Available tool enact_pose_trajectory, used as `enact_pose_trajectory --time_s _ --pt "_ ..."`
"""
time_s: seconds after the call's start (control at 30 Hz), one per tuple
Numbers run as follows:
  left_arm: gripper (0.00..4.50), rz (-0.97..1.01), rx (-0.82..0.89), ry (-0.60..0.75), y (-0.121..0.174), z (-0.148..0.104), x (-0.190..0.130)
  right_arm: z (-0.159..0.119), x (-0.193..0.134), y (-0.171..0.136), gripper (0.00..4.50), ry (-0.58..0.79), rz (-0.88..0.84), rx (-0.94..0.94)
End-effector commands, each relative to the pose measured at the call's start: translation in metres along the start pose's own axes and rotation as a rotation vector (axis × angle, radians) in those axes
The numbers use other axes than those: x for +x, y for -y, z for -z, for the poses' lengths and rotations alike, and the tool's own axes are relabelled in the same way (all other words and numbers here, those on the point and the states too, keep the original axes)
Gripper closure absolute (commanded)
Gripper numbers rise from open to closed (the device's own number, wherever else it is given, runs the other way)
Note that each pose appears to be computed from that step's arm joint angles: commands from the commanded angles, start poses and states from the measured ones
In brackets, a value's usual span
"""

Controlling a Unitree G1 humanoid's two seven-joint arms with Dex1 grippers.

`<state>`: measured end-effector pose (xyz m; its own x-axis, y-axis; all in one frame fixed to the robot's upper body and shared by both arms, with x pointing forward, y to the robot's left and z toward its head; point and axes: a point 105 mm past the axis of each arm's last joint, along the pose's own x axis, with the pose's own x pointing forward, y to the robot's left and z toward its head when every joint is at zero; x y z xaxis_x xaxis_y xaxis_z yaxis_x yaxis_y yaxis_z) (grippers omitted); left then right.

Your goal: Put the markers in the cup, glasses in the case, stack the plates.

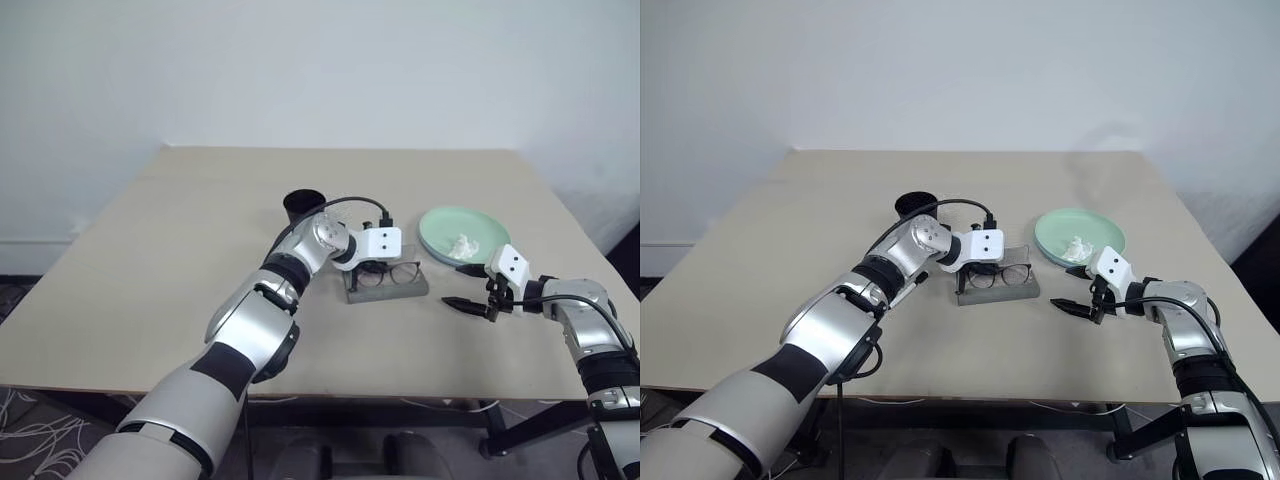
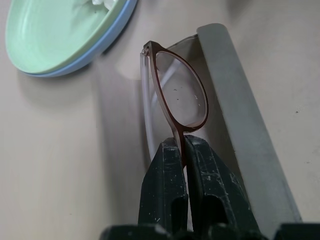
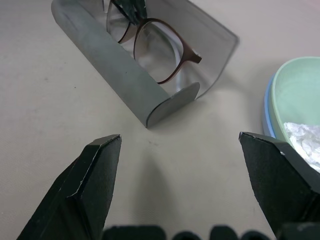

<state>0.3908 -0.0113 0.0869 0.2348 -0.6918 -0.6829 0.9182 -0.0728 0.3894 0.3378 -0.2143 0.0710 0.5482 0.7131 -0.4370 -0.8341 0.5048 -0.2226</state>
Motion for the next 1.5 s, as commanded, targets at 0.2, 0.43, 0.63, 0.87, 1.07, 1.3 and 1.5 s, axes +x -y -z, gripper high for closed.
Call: enact_pose_trajectory --time_s 0.2,0.43,0.63,0.87,1.07,1.3,1.5 --pt "4.48 0.137 -0.123 0.019 0.016 0.001 0.002 -0.015 -0.003 0.006 0.41 0.042 0.028 -0.038" --pt "4.48 0.186 -0.287 0.063 0.016 -0.001 -0.005 -0.014 -0.003 0.006 0.41 0.040 0.028 -0.037" --pt "4.48 0.158 -0.250 0.019 0.018 0.010 -0.004 -0.014 -0.002 0.007 0.41 0.041 0.028 -0.038" --pt "2.86 0.117 -0.228 0.033 0.013 0.007 -0.003 -0.015 -0.001 0.007 0.41 0.044 0.029 -0.040" --pt "2.56 0.083 -0.198 0.099 0.000 -0.012 -0.009 -0.015 -0.002 0.007 0.41 0.044 0.031 -0.038" --pt "2.56 -0.091 -0.132 0.144 -0.031 -0.032 -0.022 -0.014 -0.001 0.007 0.41 0.040 0.032 -0.037" --pt "2.91 -0.225 -0.157 0.200 -0.054 -0.042 -0.037 -0.014 -0.001 0.008 0.41 0.041 0.032 -0.038"
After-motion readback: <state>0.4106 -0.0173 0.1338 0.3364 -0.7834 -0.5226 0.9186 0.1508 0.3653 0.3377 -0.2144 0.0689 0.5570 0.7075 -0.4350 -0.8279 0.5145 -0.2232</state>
